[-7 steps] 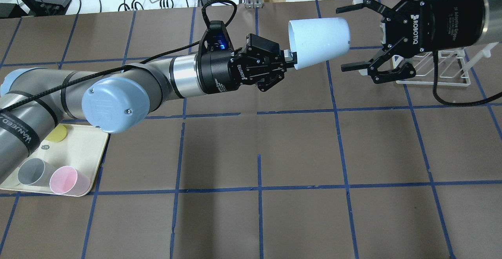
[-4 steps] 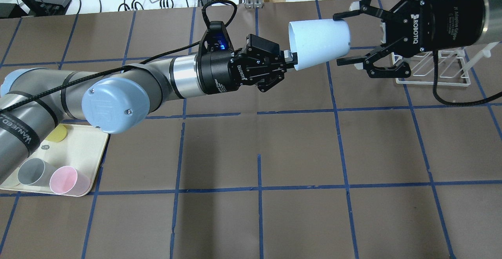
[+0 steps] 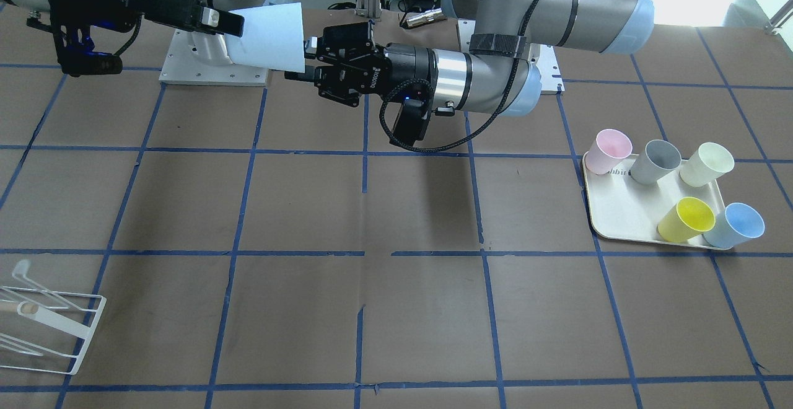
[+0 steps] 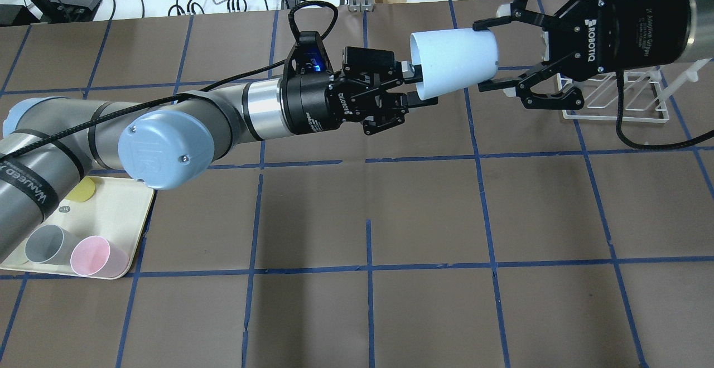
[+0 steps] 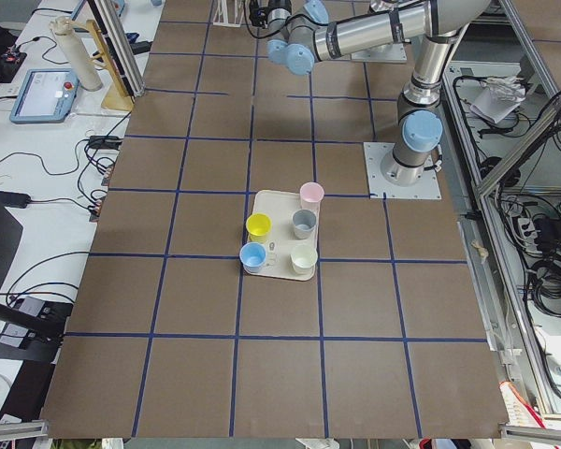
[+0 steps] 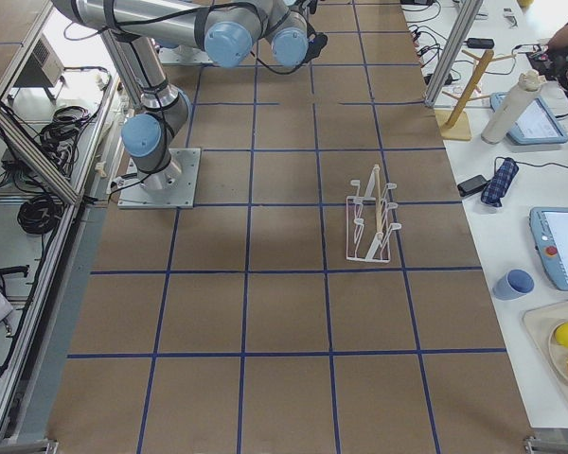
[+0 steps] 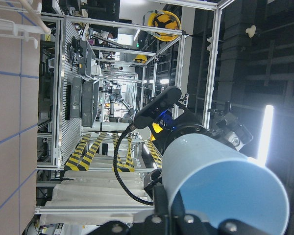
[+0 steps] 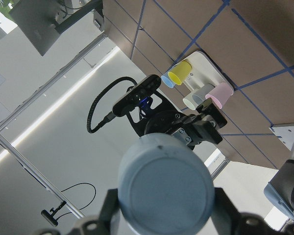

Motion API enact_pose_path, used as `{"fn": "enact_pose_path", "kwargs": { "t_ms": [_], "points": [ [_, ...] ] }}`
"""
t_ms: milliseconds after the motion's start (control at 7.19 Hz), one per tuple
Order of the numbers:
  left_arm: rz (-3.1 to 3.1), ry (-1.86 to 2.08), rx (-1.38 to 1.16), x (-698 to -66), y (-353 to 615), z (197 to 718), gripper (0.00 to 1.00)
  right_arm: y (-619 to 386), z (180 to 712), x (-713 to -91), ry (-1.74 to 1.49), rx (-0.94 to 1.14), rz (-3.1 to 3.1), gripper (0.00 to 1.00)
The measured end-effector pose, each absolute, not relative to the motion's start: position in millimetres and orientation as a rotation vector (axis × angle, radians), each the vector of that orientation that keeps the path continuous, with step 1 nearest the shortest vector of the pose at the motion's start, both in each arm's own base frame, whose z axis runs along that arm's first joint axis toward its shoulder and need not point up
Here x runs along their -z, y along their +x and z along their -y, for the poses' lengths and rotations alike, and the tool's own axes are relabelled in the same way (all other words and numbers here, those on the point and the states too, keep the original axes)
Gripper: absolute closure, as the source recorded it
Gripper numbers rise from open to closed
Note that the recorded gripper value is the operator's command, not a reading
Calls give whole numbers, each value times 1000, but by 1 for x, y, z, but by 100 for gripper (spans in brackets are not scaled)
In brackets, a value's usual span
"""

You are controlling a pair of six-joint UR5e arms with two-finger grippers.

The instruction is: Transfer IKEA cup to right arm and place on rack

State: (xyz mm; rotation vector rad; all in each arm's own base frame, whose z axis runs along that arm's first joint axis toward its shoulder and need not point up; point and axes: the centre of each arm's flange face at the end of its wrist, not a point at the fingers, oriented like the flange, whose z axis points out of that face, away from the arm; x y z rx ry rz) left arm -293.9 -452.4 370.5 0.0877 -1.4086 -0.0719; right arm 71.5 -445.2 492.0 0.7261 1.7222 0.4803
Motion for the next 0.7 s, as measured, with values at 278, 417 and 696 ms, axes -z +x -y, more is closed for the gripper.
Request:
{"fn": "enact_pose_path", "kwargs": {
  "t_ms": [278, 417, 696],
  "points": [
    [1419, 102, 60, -375, -280, 459, 9, 71, 446, -494, 725, -475, -1724, 50],
    [1467, 122, 53, -375, -251, 471, 2, 70, 448, -496, 723, -467, -1725, 51],
    [1617, 142, 55, -367, -186, 488, 0, 63, 456, -503, 684, -408, -1779, 54]
  ]
}}
